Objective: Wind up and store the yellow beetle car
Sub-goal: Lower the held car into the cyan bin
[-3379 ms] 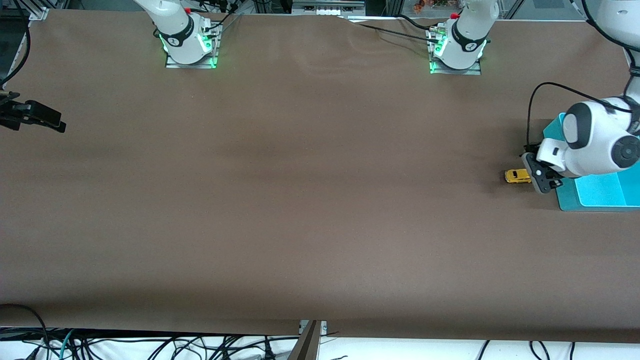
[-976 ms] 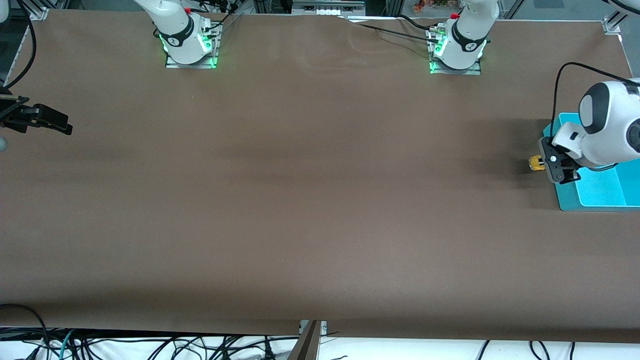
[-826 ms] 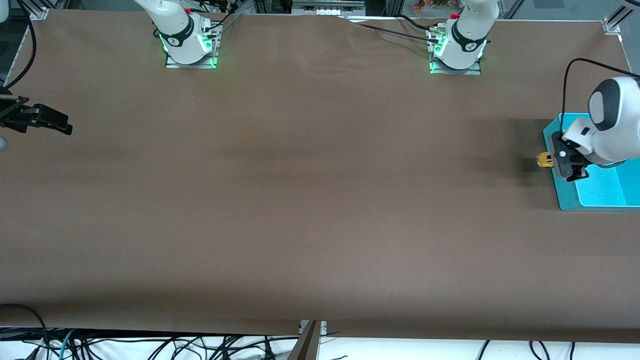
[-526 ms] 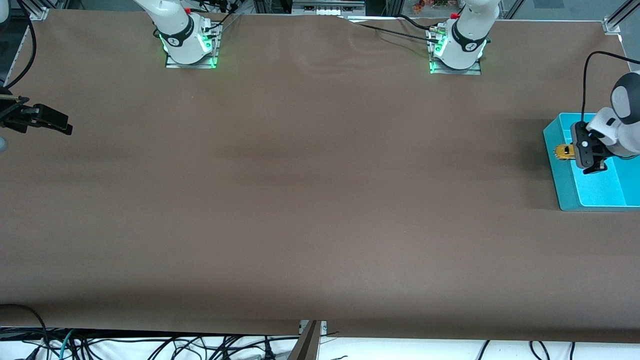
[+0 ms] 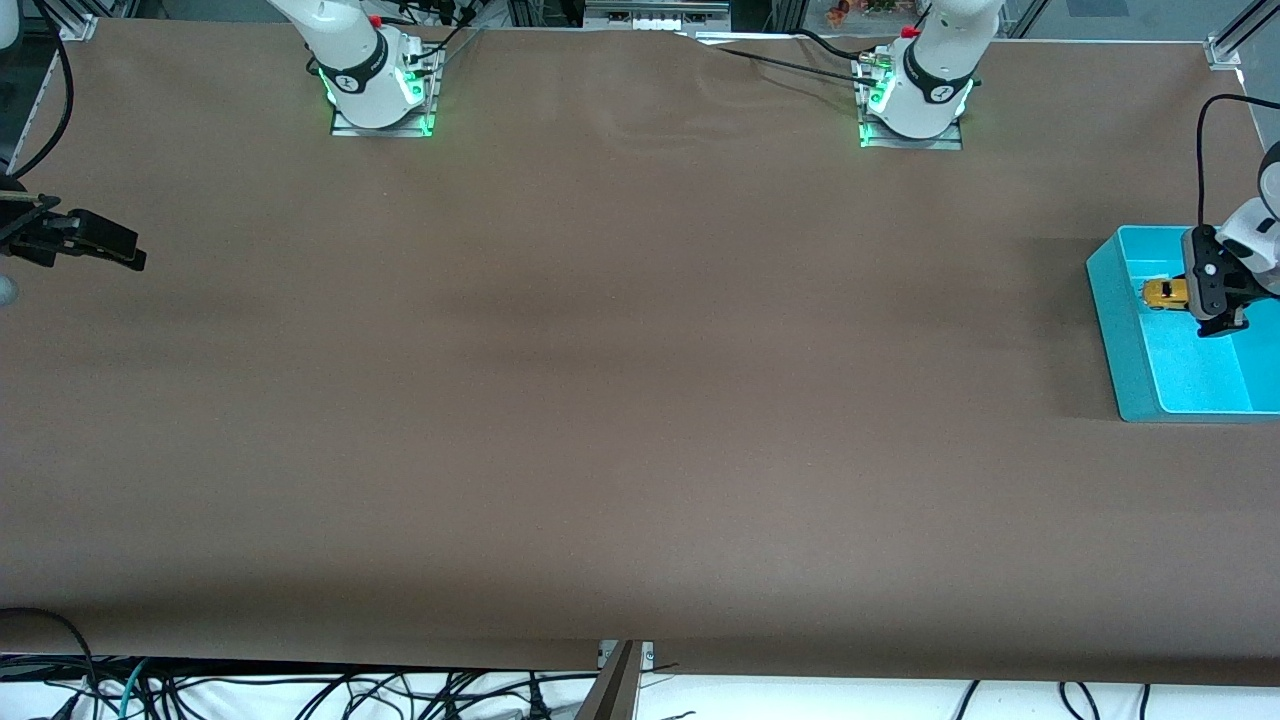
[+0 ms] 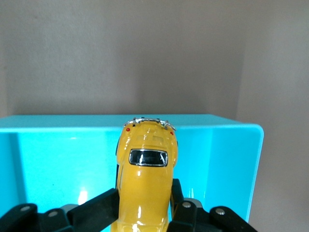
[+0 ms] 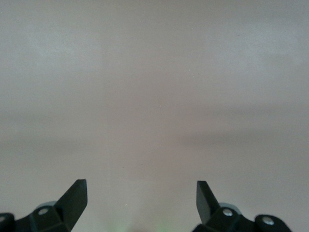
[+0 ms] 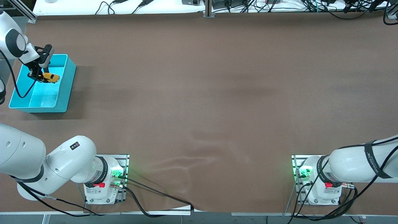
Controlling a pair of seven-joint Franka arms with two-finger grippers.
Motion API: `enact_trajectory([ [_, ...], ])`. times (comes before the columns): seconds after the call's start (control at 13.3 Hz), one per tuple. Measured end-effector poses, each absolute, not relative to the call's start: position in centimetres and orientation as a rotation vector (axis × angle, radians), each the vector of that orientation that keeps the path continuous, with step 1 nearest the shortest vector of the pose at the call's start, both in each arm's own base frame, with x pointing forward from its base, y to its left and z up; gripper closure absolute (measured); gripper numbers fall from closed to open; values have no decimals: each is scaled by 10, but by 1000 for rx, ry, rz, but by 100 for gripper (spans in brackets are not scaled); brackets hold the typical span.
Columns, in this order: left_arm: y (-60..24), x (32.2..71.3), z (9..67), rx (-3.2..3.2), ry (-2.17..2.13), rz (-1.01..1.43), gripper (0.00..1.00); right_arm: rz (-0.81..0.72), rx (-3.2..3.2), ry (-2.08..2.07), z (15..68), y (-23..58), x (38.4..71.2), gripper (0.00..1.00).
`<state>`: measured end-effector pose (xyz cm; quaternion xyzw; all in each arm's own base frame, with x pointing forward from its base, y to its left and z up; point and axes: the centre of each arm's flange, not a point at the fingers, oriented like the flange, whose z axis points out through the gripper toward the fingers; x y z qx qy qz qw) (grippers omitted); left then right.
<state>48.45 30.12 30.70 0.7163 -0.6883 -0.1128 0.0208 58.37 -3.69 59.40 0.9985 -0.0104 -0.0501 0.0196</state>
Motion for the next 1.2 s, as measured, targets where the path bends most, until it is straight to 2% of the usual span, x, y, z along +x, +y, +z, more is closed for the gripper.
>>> enact_trajectory([
  [0.3,328,473,298,2223,-2181,-395,53,-155,3098,-32,594,-37,584,0],
  [1.2,380,441,223,2253,-2160,-256,53,-155,3098,-32,594,-37,584,0],
])
